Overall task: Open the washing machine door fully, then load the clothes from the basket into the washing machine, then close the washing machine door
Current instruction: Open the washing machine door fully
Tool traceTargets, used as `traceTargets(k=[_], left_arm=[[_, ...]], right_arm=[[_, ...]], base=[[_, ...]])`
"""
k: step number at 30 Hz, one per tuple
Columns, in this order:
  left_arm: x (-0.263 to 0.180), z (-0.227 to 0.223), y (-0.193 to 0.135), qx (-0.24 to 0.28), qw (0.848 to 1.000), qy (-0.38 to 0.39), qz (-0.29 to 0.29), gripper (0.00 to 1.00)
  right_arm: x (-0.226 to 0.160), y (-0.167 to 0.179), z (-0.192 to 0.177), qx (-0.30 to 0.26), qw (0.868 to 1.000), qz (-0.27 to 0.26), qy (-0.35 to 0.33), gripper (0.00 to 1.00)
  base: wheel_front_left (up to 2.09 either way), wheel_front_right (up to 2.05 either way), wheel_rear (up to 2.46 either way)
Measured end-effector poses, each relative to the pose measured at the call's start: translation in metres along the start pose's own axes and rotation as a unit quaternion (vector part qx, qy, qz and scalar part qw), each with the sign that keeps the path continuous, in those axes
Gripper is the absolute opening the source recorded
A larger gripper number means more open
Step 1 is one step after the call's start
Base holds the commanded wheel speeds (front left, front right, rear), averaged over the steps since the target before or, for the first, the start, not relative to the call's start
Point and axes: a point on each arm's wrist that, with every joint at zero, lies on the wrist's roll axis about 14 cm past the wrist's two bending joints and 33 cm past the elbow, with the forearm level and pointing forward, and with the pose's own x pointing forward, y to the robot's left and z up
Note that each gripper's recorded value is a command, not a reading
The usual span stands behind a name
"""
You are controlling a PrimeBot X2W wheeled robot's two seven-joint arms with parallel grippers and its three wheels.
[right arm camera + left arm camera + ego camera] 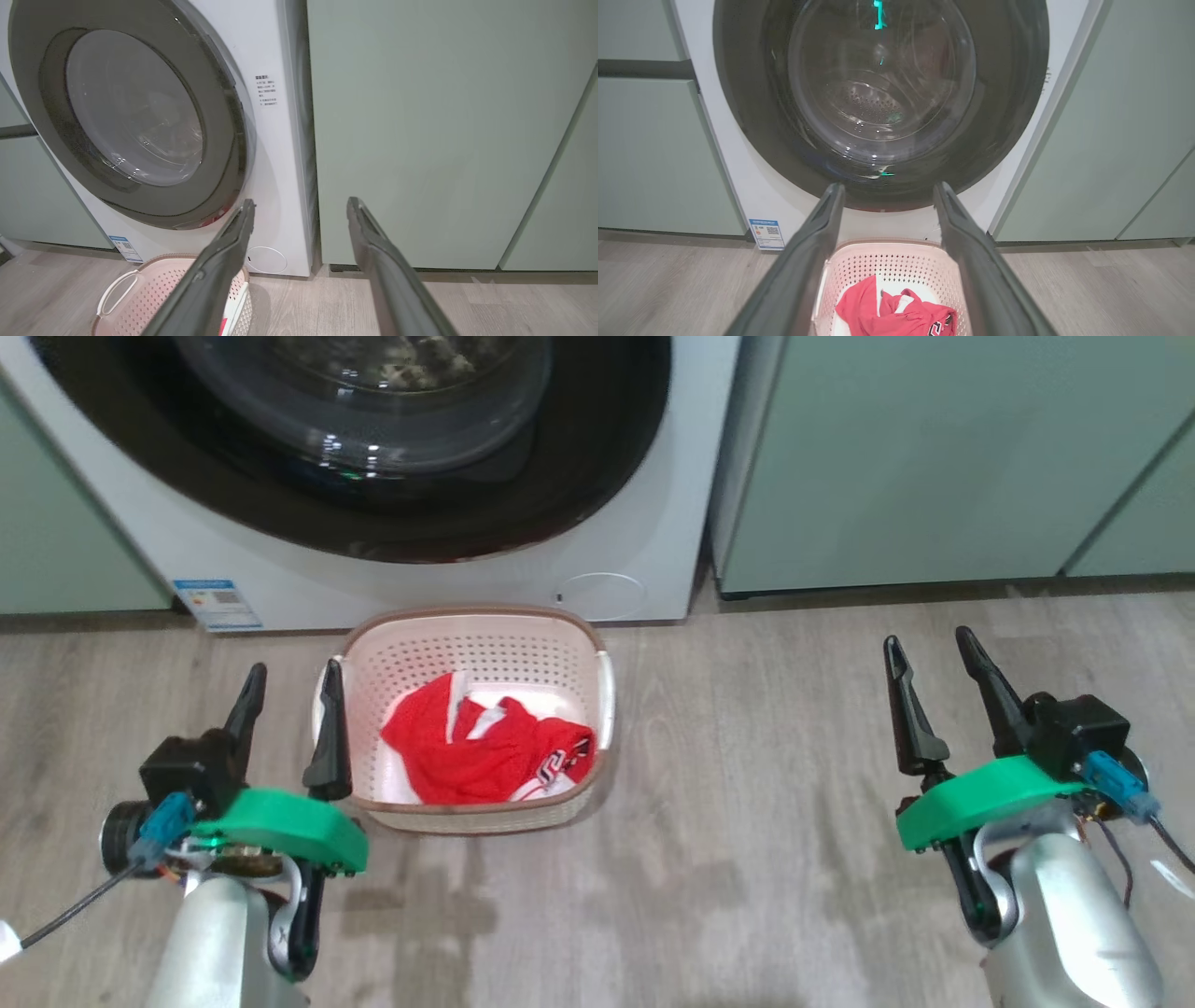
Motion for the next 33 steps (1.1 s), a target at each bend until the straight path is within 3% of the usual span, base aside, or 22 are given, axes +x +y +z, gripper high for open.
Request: traceTargets(k=[9,24,25,26,33], left_arm=[[0.0041,0.0064,-0.0085,-0.003,1.000,-0.012,-0.013,1.00],[0.0044,0.0067,-0.0095,-0.004,1.000,-0.012,-0.016,1.00],[0.0044,0.0067,-0.0094,-0.004,1.000,-0.012,-0.016,1.00],[0.0042,0.0069,-0.0092,-0.004,1.000,-0.012,-0.016,1.00],[0.0040,0.0072,-0.0089,-0.004,1.000,-0.013,-0.015,1.00]], right_arm=[[0.0001,-0.0032,-0.0010,0.000,1.000,-0.004,0.001,1.00],[0.0001,-0.0043,-0.0011,0.000,1.000,-0.006,0.001,1.00],[0.0001,-0.0046,-0.0010,0.000,1.000,-0.006,0.001,0.42],[0.0002,-0.0045,-0.0010,0.000,1.000,-0.006,0.001,0.00],[0.0004,-0.0030,-0.0007,0.004,1.000,-0.005,0.000,0.00]], base=[[0.62,0.62,-1.24],[0.00,0.00,0.00],[0.00,0.00,0.00],[0.00,0.00,0.00],[0.00,0.00,0.00]])
